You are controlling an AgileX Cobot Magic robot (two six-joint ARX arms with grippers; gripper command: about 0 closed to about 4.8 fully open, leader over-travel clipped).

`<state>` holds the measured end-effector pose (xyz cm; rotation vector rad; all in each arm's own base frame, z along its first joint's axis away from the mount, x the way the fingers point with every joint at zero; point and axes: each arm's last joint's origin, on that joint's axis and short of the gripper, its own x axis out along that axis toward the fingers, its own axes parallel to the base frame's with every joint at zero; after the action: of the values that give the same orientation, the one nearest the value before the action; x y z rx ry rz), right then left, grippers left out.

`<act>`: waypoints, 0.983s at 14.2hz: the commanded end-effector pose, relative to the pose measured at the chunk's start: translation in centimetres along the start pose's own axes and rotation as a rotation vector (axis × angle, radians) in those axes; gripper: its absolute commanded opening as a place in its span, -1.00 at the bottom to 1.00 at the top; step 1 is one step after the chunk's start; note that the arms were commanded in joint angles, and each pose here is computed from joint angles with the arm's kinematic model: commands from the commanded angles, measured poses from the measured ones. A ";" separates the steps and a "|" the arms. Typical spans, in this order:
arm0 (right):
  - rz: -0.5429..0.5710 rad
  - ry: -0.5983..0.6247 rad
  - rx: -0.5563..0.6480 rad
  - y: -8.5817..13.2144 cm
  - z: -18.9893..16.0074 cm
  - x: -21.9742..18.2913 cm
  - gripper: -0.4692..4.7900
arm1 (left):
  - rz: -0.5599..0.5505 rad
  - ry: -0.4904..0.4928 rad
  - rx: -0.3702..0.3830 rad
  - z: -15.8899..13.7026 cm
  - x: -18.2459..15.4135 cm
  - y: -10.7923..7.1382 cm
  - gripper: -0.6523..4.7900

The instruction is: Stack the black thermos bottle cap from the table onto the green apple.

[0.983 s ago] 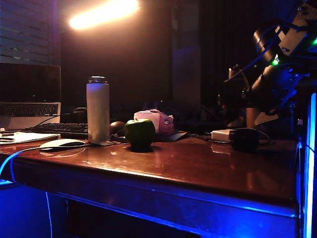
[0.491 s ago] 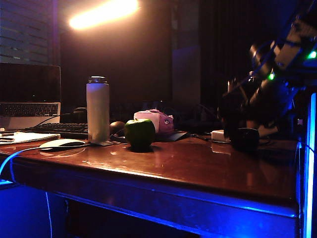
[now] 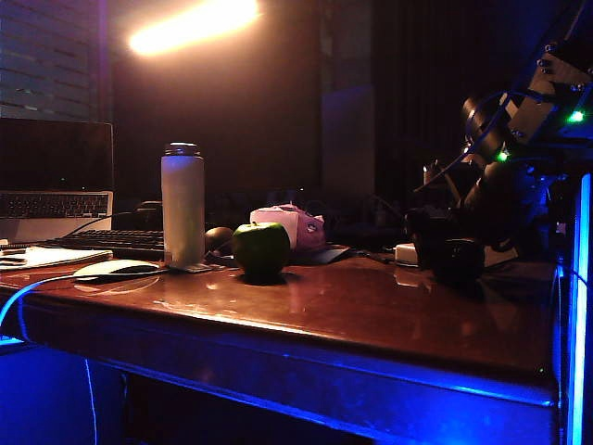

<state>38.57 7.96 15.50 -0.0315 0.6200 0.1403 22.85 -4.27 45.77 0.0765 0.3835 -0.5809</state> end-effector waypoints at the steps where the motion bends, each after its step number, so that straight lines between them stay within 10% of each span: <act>1: -0.002 -0.008 0.004 0.0 0.3 -0.1 0.76 | -0.002 -0.019 0.010 0.3 -0.2 -0.1 -0.75; 3: -0.002 -0.009 0.004 0.0 0.3 -0.2 0.72 | -0.002 -0.019 0.010 0.3 -0.2 -0.1 -0.75; 5: -0.002 -0.011 0.004 0.0 0.3 -0.2 0.25 | -0.002 -0.019 0.010 0.3 -0.2 -0.1 -0.75; 14: 0.054 -0.095 -0.004 1.1 6.9 -2.7 0.24 | -0.001 -0.019 0.012 0.3 -0.2 -0.1 -0.75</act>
<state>39.83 8.92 21.07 -0.0175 0.5357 0.1816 22.86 -4.28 45.76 0.0768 0.3837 -0.5810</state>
